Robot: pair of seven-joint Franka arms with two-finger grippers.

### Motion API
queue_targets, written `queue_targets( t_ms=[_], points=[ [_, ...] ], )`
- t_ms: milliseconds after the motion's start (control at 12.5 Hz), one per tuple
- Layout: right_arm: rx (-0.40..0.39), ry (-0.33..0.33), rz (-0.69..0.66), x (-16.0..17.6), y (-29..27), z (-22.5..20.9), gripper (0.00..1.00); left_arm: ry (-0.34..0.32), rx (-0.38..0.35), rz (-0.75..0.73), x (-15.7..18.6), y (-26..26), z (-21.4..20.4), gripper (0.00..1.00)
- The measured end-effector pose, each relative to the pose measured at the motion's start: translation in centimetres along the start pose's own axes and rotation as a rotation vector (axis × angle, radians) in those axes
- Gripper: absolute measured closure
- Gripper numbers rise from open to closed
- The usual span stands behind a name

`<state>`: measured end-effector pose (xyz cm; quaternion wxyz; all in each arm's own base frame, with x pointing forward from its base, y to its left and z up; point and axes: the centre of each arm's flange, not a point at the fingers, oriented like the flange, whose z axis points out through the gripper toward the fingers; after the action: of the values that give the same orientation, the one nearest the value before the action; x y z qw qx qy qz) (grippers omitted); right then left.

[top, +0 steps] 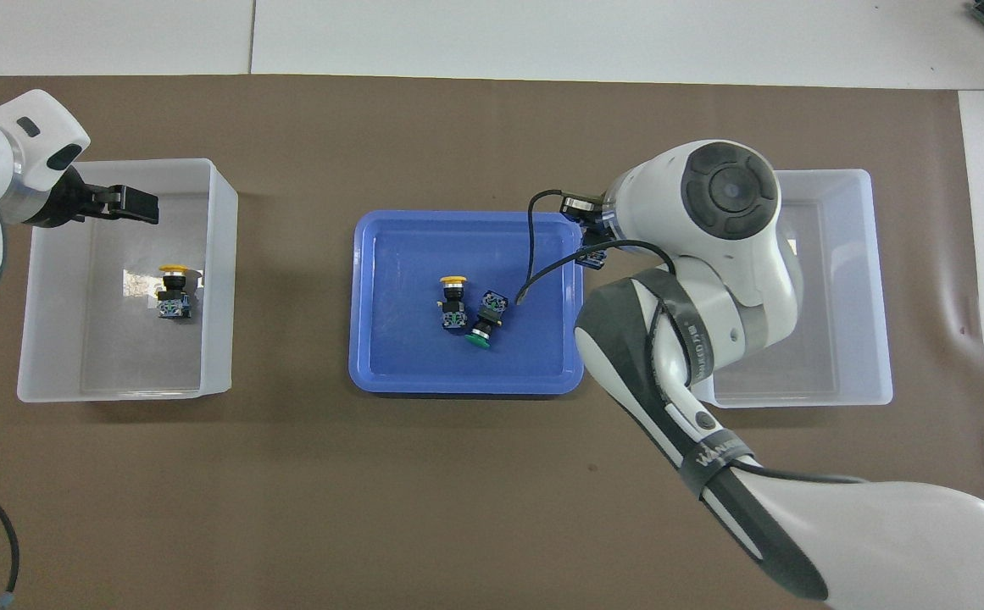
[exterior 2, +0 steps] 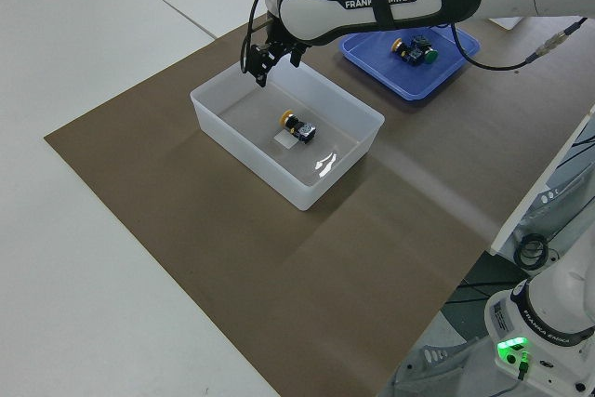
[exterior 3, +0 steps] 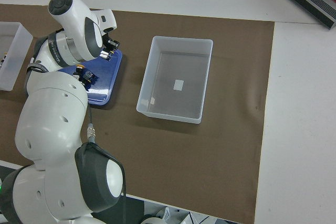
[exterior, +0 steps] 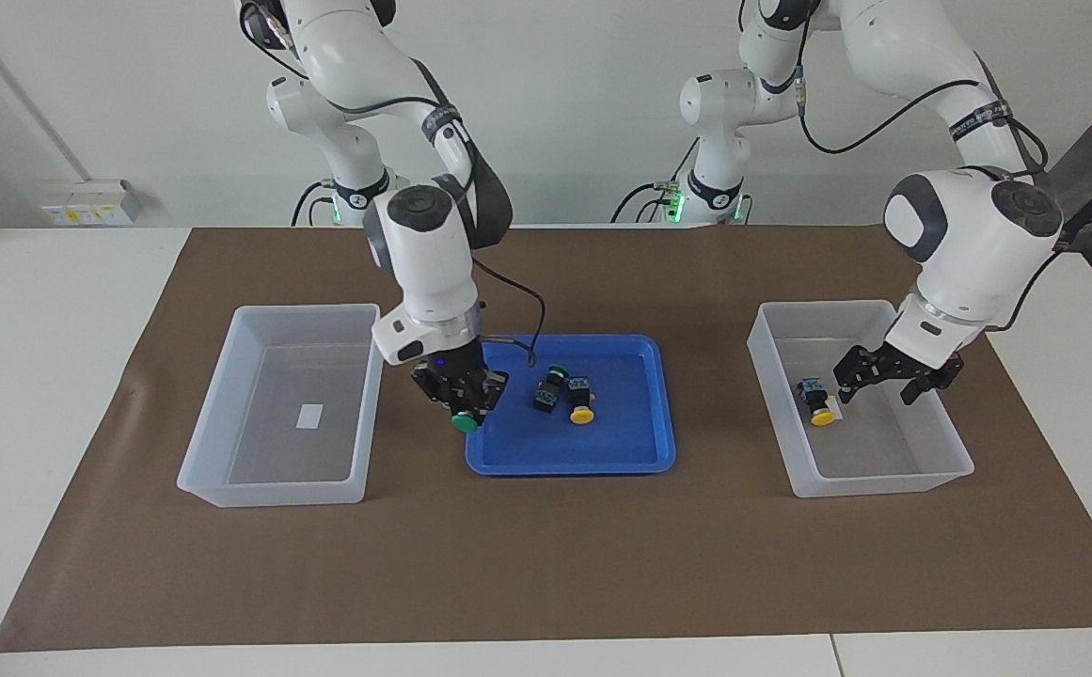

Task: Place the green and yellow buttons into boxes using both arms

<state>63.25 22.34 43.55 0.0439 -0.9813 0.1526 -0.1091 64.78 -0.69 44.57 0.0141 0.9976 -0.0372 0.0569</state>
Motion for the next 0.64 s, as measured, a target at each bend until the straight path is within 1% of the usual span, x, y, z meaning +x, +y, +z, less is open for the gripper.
queue_targets(
  t_ms=[160, 319, 399, 479, 559, 638],
  points=[
    [-0.032, -0.011, -0.048, 2.8, 5.1, -2.5, 0.67, -0.011, -0.012, -0.053, 0.1, 5.9, 0.6, 0.00],
    [-0.069, -0.040, -0.149, 5.9, 12.0, -3.2, 0.67, -0.022, -0.022, -0.055, -0.5, 12.6, 1.2, 0.00],
    [-0.082, -0.052, -0.190, 7.0, 15.4, -2.8, 0.67, -0.021, -0.025, -0.053, -0.9, 14.7, 1.6, 0.00],
    [-0.091, -0.075, -0.215, 7.6, 18.7, -1.8, 0.67, -0.003, -0.033, -0.043, -1.5, 16.9, 2.5, 0.00],
    [-0.089, -0.084, -0.221, 7.6, 20.8, -0.8, 0.67, 0.012, -0.040, -0.023, -2.4, 18.8, 3.7, 0.00],
    [-0.082, -0.071, -0.222, 7.5, 22.1, 0.6, 0.67, 0.012, -0.045, 0.007, -3.8, 20.9, 5.3, 0.00]
  ],
)
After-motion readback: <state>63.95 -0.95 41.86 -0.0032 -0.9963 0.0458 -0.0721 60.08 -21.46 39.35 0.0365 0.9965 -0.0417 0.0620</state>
